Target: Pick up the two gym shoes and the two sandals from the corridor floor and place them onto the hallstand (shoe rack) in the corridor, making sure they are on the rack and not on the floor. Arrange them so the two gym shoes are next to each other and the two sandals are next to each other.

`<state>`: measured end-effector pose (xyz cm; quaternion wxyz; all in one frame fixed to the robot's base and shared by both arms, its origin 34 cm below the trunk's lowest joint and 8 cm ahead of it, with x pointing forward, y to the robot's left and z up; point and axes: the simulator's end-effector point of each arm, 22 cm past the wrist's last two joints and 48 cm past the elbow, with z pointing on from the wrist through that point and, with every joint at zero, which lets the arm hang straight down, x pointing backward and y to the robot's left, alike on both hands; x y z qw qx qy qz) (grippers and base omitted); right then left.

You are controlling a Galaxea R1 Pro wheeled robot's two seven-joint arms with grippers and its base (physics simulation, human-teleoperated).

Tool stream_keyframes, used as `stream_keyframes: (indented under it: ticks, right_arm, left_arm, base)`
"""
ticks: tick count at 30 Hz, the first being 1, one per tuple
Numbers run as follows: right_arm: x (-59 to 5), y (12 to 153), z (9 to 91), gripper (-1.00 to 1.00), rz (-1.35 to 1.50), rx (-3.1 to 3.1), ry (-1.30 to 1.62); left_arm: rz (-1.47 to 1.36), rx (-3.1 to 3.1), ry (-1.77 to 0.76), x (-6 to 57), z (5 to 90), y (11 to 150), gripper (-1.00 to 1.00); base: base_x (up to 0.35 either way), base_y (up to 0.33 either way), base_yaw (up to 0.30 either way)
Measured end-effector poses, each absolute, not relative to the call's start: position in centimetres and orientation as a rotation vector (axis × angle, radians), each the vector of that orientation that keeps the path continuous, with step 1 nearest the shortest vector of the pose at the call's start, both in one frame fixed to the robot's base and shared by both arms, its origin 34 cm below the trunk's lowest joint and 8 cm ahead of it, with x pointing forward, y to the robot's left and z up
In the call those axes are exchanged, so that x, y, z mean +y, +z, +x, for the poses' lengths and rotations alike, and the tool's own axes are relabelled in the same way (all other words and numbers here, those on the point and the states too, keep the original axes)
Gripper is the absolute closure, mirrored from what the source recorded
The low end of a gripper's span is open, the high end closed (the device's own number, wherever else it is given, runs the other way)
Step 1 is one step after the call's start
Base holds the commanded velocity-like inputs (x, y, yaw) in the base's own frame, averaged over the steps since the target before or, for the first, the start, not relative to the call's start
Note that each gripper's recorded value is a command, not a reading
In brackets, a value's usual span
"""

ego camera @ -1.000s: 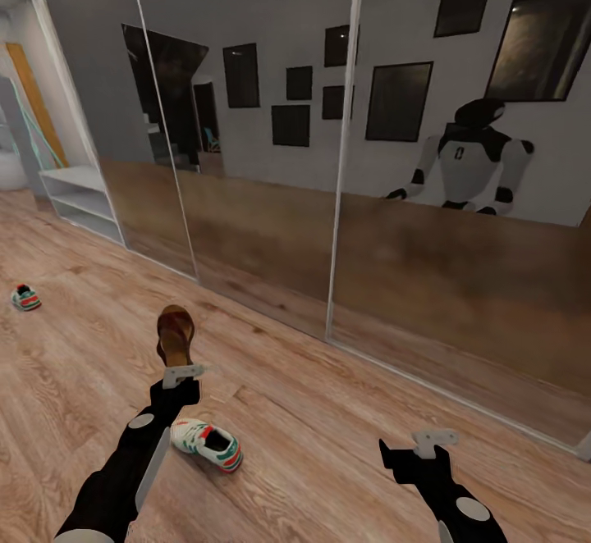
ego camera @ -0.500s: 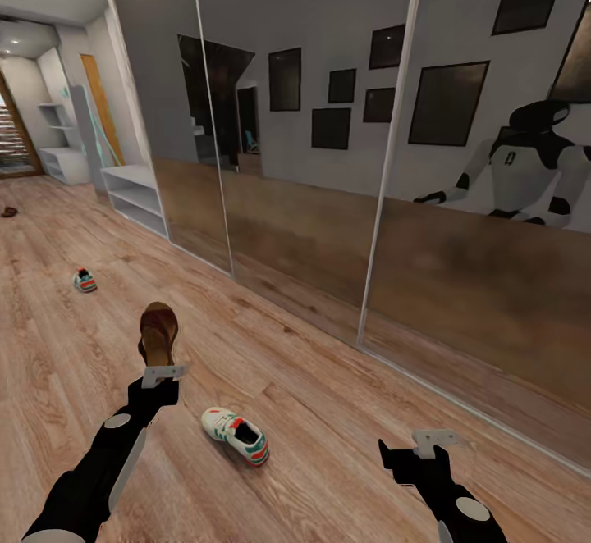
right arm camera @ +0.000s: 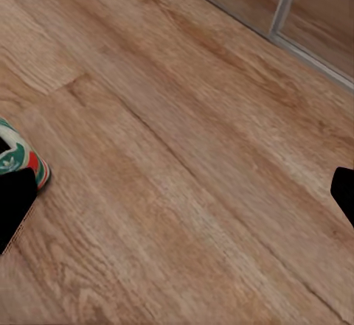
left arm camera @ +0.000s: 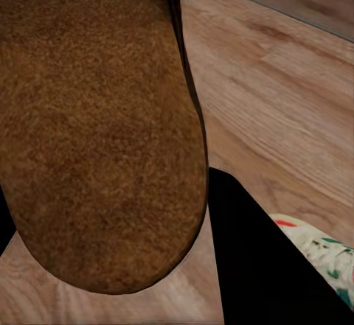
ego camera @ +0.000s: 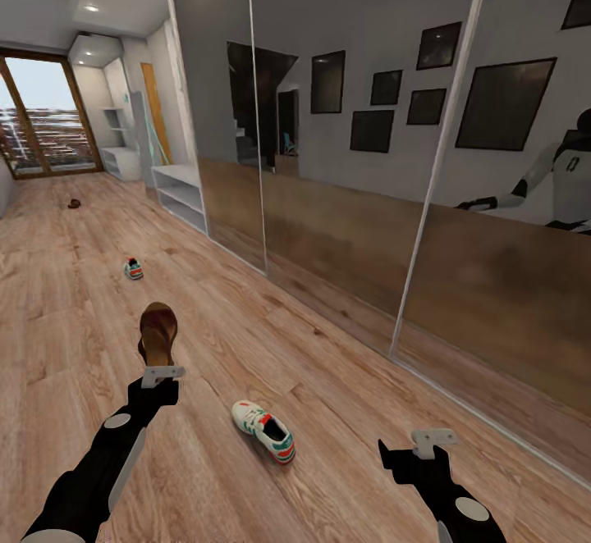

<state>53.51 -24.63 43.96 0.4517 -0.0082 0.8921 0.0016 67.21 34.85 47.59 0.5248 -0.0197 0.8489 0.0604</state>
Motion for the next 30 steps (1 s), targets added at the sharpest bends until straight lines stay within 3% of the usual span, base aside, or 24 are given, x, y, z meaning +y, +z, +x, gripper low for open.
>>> stream_keyframes:
  ticks: [10,30]
  right_arm:
    - [-24.63,44.13,53.53,-1.0,-0.021,2.201,0.003]
    - [-24.63,44.37,53.57,-1.0,-0.021,2.195,0.003]
  left_arm:
    - [-0.048,2.029,0.144,34.8,67.21,47.76,1.0]
    - [-0.049,2.023,0.141,34.68,67.24,48.12,1.0]
  base:
    - [0.027,-0.05,0.291]
    - [0.046,-0.317,0.291]
